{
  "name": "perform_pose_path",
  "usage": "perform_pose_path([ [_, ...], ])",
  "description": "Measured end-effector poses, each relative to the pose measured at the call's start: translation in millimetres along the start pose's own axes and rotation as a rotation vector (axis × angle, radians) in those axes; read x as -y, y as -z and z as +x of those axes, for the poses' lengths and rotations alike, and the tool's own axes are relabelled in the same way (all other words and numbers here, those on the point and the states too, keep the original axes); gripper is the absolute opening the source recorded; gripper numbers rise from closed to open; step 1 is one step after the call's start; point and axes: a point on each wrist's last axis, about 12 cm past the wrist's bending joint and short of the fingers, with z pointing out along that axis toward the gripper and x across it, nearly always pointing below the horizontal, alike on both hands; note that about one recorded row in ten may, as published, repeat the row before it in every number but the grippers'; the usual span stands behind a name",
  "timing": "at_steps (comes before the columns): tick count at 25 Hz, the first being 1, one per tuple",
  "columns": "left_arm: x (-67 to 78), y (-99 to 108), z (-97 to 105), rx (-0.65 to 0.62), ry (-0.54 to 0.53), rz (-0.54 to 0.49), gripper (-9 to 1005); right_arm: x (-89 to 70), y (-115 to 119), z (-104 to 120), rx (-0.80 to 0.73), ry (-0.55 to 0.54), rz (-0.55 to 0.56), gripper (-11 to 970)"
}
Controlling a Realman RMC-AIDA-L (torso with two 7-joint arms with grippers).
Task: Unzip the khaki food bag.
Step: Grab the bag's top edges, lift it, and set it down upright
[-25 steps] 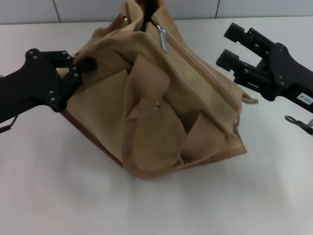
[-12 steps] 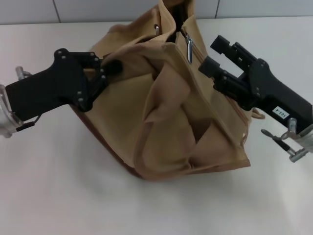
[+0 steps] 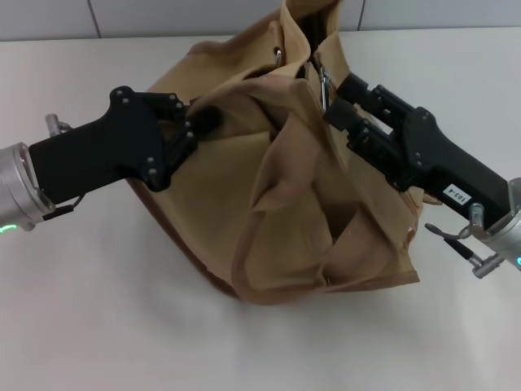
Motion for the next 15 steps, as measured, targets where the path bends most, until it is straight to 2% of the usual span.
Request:
perform_pose_path([
  [1, 0.6, -0.9, 0.3, -0.001, 0.001, 0.005, 56, 0.2, -0.9, 0.8, -0.006, -0.004, 0.001, 743],
  [7, 3.6, -5.0, 0.8, 0.008, 0.002, 0.025, 57, 0.4, -4.5, 4.0, -0.025, -0.052, 0.001, 521],
  [9, 5.4, -5.7, 1.7, 0.016, -0.007, 0.031, 58, 1.3, -4.4, 5.2, -0.035, -0.098, 0.009, 357],
  [15, 6.0, -6.0, 1.7, 0.025, -0.014, 0.029, 59, 4.0, -1.9, 6.3, -0.04, -0.199, 0.042, 361],
])
